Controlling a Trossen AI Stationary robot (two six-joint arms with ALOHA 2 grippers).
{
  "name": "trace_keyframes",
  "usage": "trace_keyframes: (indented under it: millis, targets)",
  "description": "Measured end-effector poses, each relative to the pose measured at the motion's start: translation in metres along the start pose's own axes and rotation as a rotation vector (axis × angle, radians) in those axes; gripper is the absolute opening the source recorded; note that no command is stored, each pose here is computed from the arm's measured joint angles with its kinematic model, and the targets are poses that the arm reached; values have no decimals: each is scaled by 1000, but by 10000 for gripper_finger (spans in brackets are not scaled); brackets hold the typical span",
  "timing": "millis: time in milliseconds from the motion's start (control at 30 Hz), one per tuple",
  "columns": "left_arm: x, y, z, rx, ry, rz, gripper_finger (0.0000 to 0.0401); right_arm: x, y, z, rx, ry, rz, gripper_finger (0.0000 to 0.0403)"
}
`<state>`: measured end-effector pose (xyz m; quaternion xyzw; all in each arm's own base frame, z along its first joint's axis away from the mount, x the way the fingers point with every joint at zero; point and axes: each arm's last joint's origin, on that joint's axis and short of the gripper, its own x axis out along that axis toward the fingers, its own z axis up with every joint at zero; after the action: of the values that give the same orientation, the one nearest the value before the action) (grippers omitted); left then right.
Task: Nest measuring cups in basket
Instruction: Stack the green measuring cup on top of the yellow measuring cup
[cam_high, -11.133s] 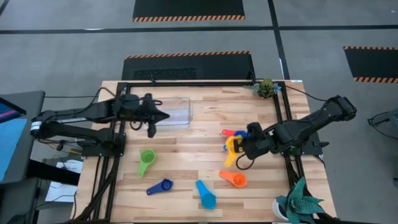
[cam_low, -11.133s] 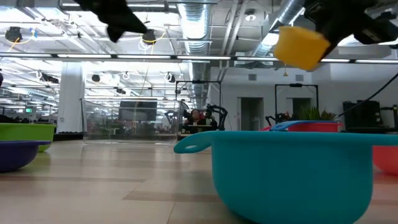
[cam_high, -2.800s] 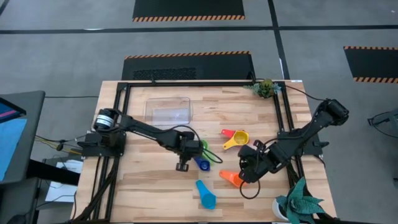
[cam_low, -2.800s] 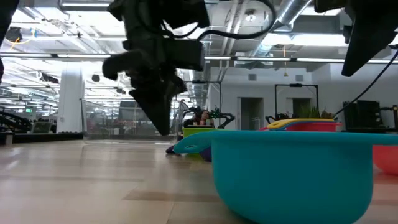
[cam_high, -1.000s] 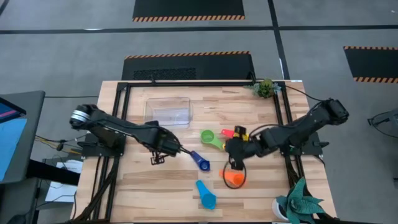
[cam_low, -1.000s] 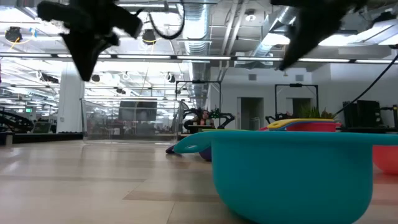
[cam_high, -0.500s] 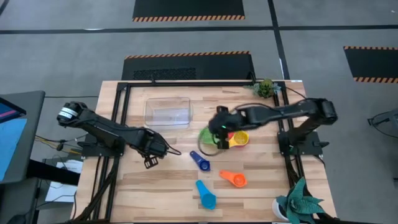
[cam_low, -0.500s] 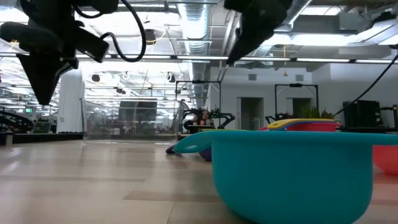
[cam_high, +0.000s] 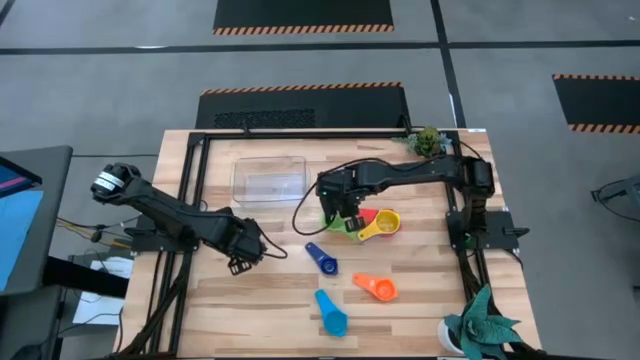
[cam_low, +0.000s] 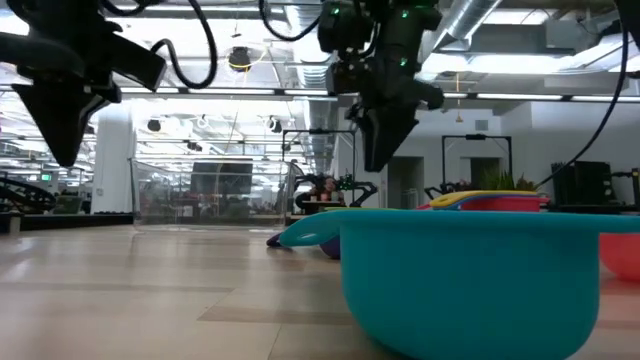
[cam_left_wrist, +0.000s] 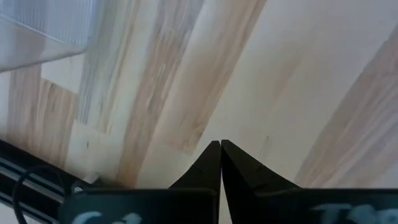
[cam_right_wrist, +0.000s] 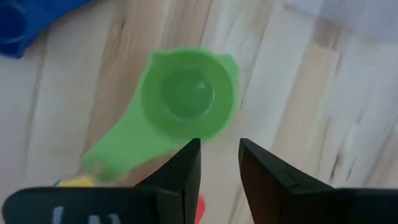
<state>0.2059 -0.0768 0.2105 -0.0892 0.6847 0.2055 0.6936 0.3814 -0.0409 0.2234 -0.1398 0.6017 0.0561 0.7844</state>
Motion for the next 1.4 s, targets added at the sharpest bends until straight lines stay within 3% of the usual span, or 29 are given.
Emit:
trace_keyframes:
  millis: [233, 600, 1400]
  targets:
    - [-1, -6, -6, -12, -17, 8, 0, 20, 0, 8, -114, -26, -11, 131]
    - [-2, -13, -10, -18, -42, -7, 0, 44, -13, 10, -88, -31, -23, 131]
    - [-3, -13, -11, -14, -70, 8, 0, 48, -20, 12, -39, -130, -7, 131]
